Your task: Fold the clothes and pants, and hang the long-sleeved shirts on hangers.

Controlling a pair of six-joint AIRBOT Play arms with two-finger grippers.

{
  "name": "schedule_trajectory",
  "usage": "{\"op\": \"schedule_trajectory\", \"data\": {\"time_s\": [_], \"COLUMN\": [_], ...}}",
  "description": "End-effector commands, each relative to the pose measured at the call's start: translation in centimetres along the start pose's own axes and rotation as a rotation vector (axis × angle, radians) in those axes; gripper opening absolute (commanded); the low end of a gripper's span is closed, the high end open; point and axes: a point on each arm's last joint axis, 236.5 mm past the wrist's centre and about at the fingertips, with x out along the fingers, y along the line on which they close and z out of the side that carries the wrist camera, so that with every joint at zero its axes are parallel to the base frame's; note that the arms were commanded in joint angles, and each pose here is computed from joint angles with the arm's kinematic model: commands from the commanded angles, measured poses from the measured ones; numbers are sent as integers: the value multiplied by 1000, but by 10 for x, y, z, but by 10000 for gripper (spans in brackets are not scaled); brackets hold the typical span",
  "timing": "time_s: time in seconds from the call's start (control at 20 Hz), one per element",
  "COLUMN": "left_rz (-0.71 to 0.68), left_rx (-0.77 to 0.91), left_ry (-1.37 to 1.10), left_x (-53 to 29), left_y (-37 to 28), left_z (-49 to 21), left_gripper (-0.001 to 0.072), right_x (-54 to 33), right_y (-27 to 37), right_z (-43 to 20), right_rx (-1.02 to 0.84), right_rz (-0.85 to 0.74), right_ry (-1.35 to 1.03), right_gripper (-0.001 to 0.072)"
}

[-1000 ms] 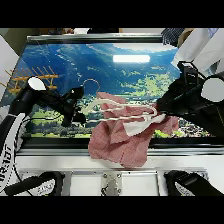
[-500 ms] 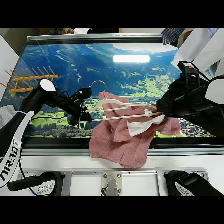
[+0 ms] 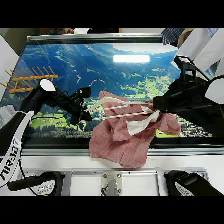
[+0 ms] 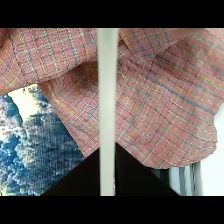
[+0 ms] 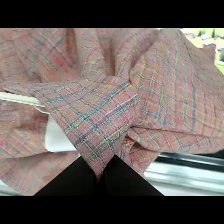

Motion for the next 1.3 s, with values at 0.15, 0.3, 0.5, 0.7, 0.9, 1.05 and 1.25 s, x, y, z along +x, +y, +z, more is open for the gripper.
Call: {"op": "schedule_trajectory", "data": {"time_s": [0.15, 0.3, 0.5, 0.7, 0.9, 1.05, 1.25], "left_rz": [3, 2, 2, -4, -65, -36, 10], "left_rx": [-1, -1, -1, 16, 33, 61, 53], "left_ry": [-1, -1, -1, 0, 9, 10, -4], "left_x": [0, 0, 0, -1, -2, -12, -28], "left_y": [1, 1, 1, -1, -16, -20, -18], "left_z": [0, 0, 0, 0, -2, 3, 2], "left_gripper": [14, 14, 14, 14, 13, 13, 13], "right_x": [-3, -5, -9, 3, 0, -5, -11], "right_y": [40, 67, 101, 122, 134, 122, 123], "right_z": [18, 24, 34, 25, 38, 47, 49], "right_rx": [-79, -131, -180, -210, -244, -274, -288], "right_rz": [134, 187, 261, 323, 342, 266, 252], "right_ry": [-95, -152, -234, -180, -194, -195, -182], "right_gripper": [15, 15, 15, 15, 15, 15, 15]}}
